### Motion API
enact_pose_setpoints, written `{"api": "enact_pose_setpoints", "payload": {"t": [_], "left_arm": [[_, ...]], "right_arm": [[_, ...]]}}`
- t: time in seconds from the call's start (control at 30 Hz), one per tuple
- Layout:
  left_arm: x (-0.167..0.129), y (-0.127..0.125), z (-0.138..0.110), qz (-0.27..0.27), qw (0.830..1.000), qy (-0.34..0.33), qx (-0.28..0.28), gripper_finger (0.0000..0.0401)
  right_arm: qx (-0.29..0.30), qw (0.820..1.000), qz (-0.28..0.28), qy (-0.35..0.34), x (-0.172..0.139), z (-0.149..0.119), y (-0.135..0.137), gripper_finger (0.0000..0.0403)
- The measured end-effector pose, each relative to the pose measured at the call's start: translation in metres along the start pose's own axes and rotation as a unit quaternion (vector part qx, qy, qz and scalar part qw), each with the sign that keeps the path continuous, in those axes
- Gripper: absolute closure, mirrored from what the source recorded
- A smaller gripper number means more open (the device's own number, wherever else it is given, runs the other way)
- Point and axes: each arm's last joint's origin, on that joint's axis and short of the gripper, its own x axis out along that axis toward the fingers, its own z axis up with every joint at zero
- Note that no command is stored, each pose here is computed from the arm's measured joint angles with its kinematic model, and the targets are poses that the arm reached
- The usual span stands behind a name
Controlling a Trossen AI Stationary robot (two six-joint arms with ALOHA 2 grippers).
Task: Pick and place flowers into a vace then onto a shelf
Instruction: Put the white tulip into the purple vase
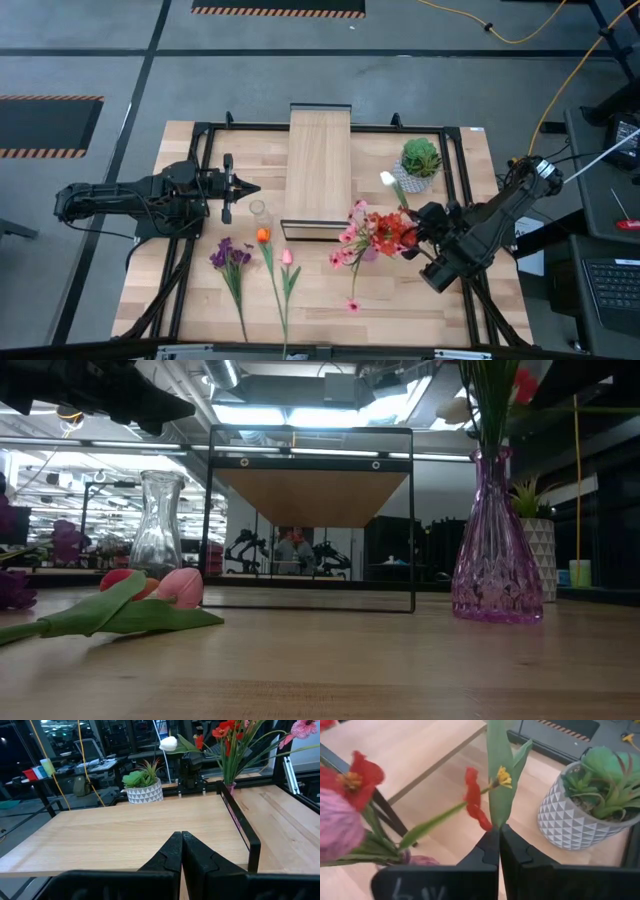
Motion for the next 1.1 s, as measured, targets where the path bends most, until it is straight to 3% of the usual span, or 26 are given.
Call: {"api": "enact_pose_setpoints", "payload": {"t": [0.47, 0.83, 1.1], "left_arm": [[0.0, 0.0, 0.0, 0.0, 1.0, 0.0, 0.0, 0.0397], [0.0, 0.0, 0.0, 0.0, 1.0, 0.0, 0.0, 0.0397], [0.0, 0.0, 0.0, 0.0, 1.0, 0.0, 0.0, 0.0397]], "right_arm": [[-0.051, 0.998, -0.039, -0.022, 0.018, 0.025, -0.009, 0.0403], [-0.09, 0.982, -0.032, -0.166, 0.013, 0.041, -0.018, 0.0403], [-0.084, 0.974, -0.013, -0.212, 0.002, 0.048, -0.03, 0.0403]]}}
